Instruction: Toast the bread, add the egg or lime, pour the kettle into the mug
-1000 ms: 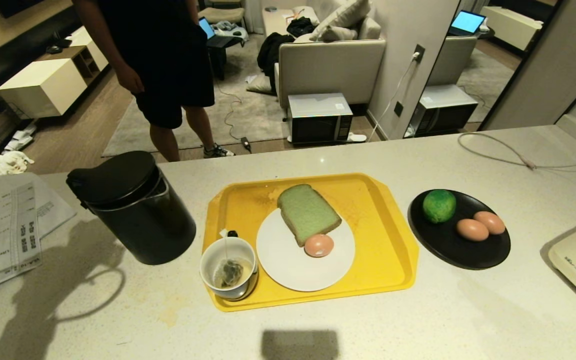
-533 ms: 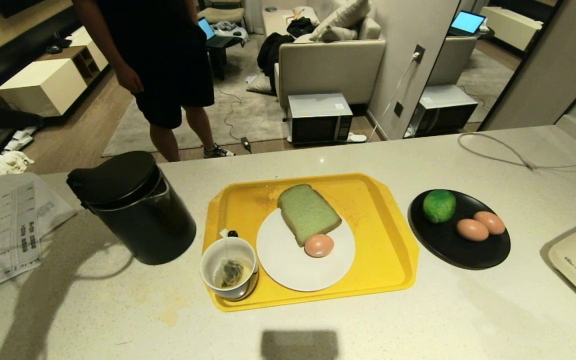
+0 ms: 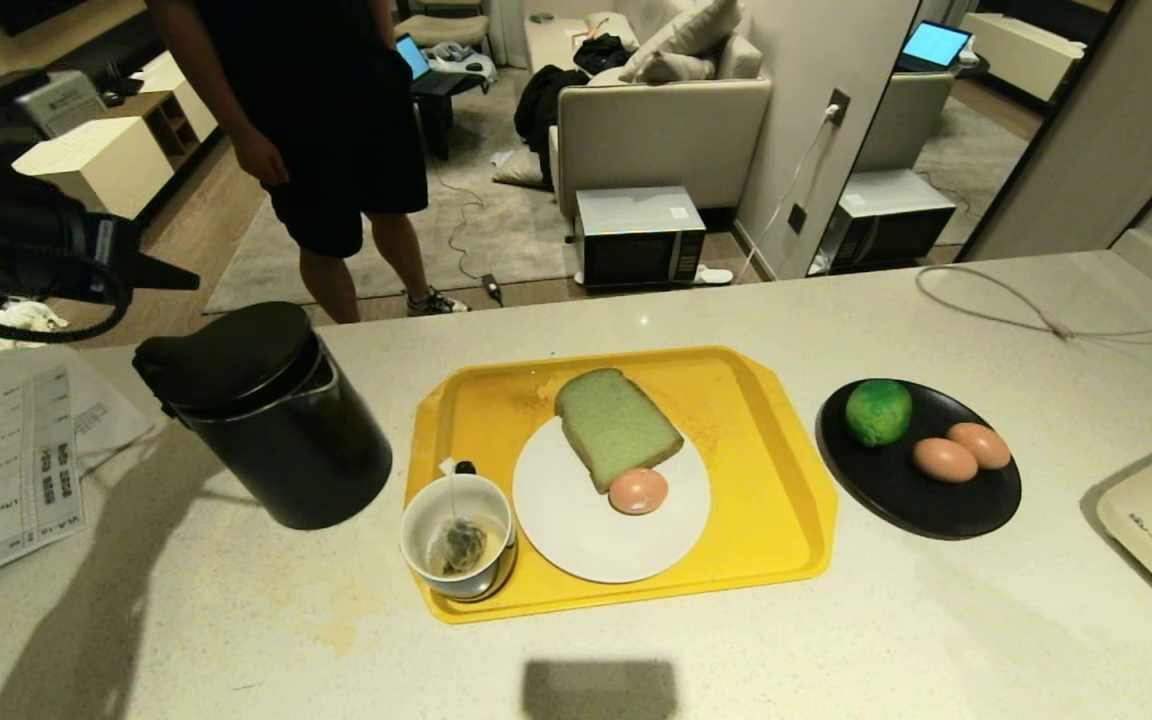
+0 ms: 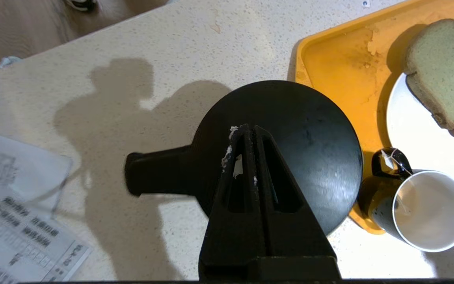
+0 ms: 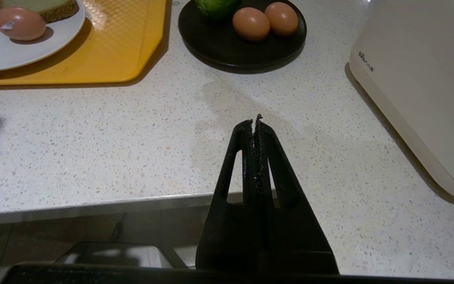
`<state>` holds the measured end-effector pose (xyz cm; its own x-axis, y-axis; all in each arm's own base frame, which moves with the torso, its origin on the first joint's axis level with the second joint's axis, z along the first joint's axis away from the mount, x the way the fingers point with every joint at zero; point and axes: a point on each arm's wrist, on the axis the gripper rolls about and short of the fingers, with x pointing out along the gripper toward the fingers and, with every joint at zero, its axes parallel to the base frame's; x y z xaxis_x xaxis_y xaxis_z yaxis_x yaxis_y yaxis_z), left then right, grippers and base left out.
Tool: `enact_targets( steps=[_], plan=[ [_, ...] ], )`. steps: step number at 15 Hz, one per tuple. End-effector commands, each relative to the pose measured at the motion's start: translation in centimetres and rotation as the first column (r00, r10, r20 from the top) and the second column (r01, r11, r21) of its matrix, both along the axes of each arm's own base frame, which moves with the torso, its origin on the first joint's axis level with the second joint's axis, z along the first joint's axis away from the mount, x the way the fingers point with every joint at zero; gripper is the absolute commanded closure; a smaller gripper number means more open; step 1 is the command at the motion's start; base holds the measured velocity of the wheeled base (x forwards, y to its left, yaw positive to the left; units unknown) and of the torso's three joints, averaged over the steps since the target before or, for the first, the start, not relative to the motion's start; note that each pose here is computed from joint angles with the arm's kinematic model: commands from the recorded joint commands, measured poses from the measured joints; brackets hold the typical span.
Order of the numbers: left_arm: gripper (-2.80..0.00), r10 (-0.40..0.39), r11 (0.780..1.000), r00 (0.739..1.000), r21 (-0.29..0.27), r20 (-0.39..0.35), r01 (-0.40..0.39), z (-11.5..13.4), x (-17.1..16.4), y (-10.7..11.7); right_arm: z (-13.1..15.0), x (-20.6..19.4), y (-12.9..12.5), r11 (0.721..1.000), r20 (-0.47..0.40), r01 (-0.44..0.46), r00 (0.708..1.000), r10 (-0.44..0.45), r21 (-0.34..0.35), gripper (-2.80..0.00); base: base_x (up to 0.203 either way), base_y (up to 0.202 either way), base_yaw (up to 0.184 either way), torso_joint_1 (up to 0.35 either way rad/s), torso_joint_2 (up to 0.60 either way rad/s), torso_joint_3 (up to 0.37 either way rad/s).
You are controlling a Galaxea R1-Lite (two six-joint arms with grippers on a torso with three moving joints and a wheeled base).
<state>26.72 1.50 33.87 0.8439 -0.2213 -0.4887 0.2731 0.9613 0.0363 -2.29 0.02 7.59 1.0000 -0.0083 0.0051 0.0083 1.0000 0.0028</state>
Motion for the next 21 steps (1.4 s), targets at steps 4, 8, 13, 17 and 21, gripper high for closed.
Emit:
enact_targets(
  steps=[4,8,13,17,21],
  plan=[
    [0.00,-0.060,0.998,0.994,-0.016,-0.087,0.059,-1.9,2.1,-1.5,0.0,0.0,0.0,1.000,-0.002,-0.001,1.000,0.001,0.000,0.00,0.000,0.000,0.000,0.000,0.00,0.000],
    [0.00,-0.085,0.996,0.988,-0.018,-0.126,0.083,-2.8,2.7,-2.3,0.0,0.0,0.0,1.000,-0.002,-0.001,1.000,0.001,0.000,0.00,0.000,0.000,0.000,0.000,0.00,0.000],
    [0.00,-0.097,0.995,0.975,-0.019,-0.202,0.095,-4.0,3.2,-2.9,0.0,0.0,0.0,1.000,-0.002,-0.001,1.000,0.001,0.000,0.00,0.000,0.000,0.000,0.000,0.00,0.000],
    [0.00,-0.093,0.996,0.978,-0.013,-0.187,0.092,-3.6,2.8,-2.8,0.0,0.0,0.0,1.000,-0.002,-0.001,1.000,0.001,0.000,0.00,0.000,0.000,0.000,0.000,0.00,0.000],
    [0.00,-0.087,0.996,0.983,-0.004,-0.159,0.087,-1.8,0.5,-2.8,0.0,0.0,0.0,1.000,-0.002,0.001,1.000,-0.001,0.000,0.00,0.000,0.000,0.000,0.000,0.00,0.000]
  ],
)
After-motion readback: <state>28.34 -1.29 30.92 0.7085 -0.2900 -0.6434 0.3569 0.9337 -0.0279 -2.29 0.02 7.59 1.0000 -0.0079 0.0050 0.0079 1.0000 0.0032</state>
